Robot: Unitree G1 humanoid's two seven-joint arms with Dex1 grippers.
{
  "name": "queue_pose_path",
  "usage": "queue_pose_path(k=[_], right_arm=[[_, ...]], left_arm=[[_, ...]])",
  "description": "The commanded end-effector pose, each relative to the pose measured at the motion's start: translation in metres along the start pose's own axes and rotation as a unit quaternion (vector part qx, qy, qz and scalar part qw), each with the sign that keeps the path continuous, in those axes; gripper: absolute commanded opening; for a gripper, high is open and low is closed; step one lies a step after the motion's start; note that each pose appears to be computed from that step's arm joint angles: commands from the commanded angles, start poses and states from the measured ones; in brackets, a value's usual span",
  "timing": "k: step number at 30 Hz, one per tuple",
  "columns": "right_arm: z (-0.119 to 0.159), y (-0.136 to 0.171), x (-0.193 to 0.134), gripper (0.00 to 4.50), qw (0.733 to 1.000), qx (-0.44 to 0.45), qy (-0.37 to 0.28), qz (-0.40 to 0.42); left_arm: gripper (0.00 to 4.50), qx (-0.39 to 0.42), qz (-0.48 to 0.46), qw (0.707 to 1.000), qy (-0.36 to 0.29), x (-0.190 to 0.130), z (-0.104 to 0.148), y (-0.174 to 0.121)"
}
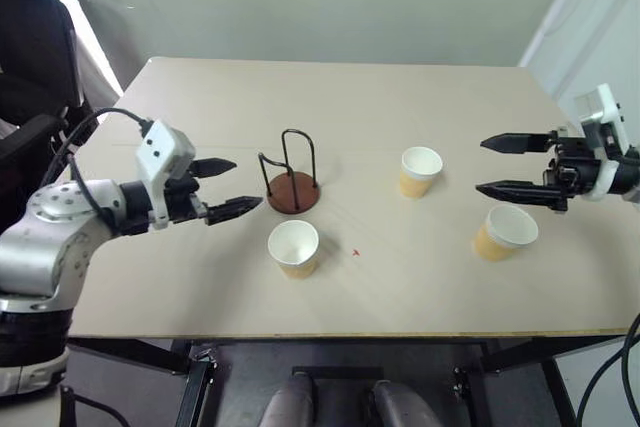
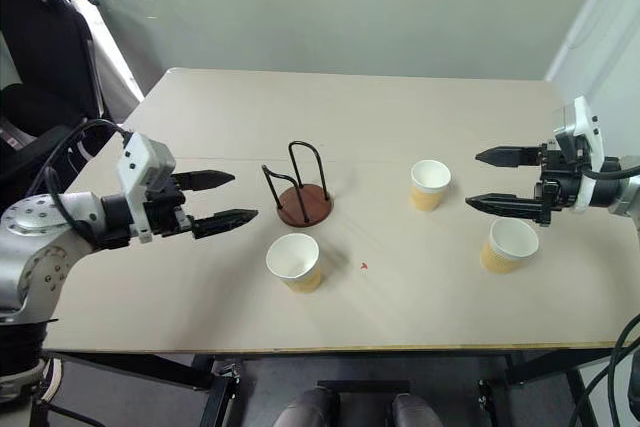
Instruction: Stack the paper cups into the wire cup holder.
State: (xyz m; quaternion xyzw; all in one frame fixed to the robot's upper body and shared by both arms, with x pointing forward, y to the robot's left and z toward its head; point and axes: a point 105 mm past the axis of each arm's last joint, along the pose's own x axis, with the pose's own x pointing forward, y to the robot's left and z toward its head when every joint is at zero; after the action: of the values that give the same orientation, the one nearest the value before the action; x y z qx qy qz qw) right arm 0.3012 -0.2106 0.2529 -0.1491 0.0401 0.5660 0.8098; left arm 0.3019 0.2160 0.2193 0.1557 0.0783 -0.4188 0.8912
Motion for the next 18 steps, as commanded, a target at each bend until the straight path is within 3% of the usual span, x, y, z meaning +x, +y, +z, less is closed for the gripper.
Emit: queue_pose_path(k=[1,7,11,18], right_arm=[[0.02,0.018,-0.013,4.5,0.999,-0.025,-0.009,0.032],[0.032,0.014,-0.029,4.5,0.999,-0.043,0.007,0.014],[0.031,0.013,-0.021,4.5,0.999,-0.044,0.0,0.018],[0.023,0.011,-0.019,4.5,0.999,-0.037,0.004,-0.004]], left_arm=[[4.46,0.019,-0.022,0.999,-0.035,-0.036,0.03,0.001],[4.46,0.021,-0.035,0.999,0.001,-0.07,0.024,0.01],[4.46,0.02,-0.041,0.999,0.004,-0.049,0.015,0.008],[4.46,0.026,0.02,0.999,0.035,0.011,-0.024,0.009]])
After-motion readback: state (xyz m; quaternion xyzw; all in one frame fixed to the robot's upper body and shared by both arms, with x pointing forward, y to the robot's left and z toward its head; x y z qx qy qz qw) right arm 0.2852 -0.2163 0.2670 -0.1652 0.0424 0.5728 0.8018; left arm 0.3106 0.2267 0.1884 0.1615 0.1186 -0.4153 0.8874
